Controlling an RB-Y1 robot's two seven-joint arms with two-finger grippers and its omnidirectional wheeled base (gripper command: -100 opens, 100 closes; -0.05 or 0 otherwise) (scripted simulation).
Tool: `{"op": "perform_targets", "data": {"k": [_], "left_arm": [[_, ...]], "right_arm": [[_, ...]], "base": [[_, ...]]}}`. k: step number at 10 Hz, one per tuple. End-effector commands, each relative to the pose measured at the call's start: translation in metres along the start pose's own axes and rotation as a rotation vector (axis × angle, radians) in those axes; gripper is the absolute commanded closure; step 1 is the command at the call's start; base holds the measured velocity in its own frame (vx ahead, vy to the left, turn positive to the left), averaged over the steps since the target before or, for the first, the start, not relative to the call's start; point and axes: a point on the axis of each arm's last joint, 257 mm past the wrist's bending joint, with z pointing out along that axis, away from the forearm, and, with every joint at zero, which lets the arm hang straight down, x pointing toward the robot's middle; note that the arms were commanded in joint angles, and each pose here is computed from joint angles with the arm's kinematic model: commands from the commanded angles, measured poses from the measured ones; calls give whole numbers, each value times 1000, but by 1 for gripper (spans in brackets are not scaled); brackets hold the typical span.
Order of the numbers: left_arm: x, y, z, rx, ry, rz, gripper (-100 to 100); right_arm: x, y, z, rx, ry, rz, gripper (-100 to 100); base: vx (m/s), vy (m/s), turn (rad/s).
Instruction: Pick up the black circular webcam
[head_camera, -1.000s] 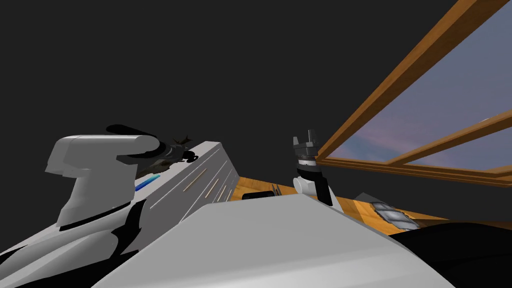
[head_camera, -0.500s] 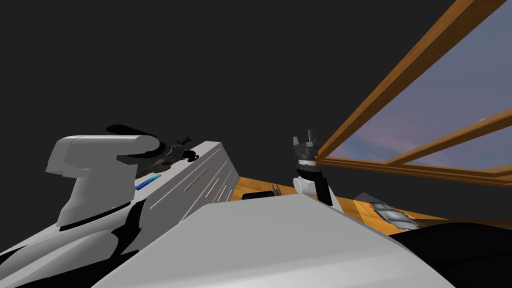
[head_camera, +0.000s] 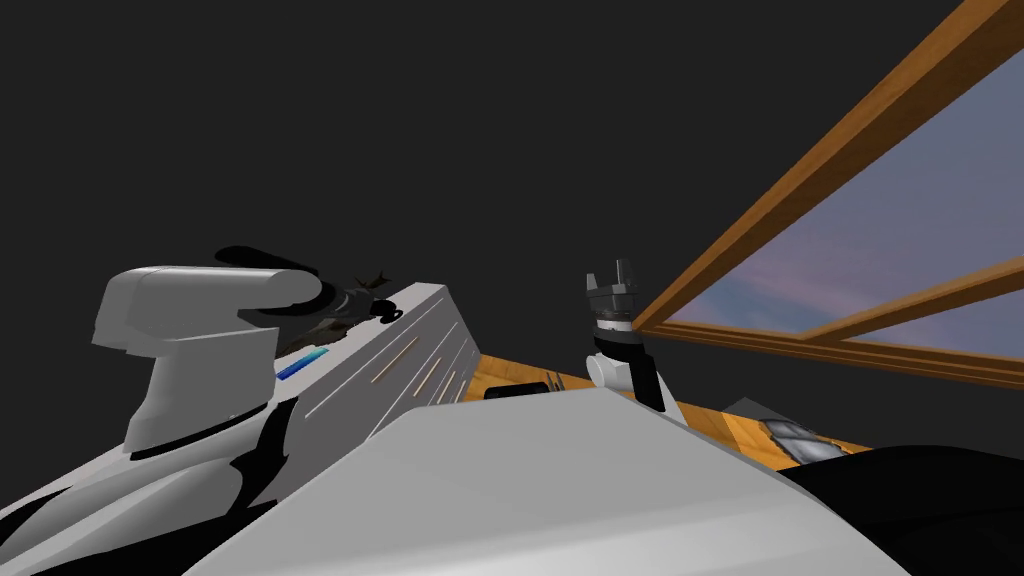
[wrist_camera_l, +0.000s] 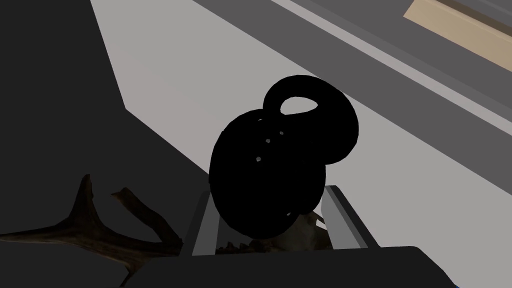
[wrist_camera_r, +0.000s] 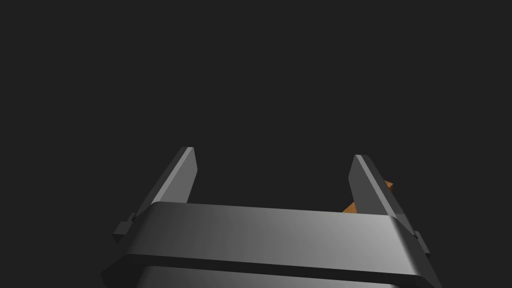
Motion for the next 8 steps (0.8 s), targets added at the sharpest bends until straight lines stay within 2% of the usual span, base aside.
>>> {"op": "perform_targets", "data": {"k": [1, 3, 8], "left_arm": [[10, 1, -8, 5, 8, 11, 100], [26, 6, -18, -1, 23, 18, 100], [51, 9, -40, 18, 35, 51, 100]], "right_arm": [[0, 0, 0, 0, 0, 0, 0], [0, 0, 0, 0, 0, 0, 0], [0, 0, 0, 0, 0, 0, 0]], "base": [[38, 39, 57], [56, 47, 110], [44, 27, 62]]}}
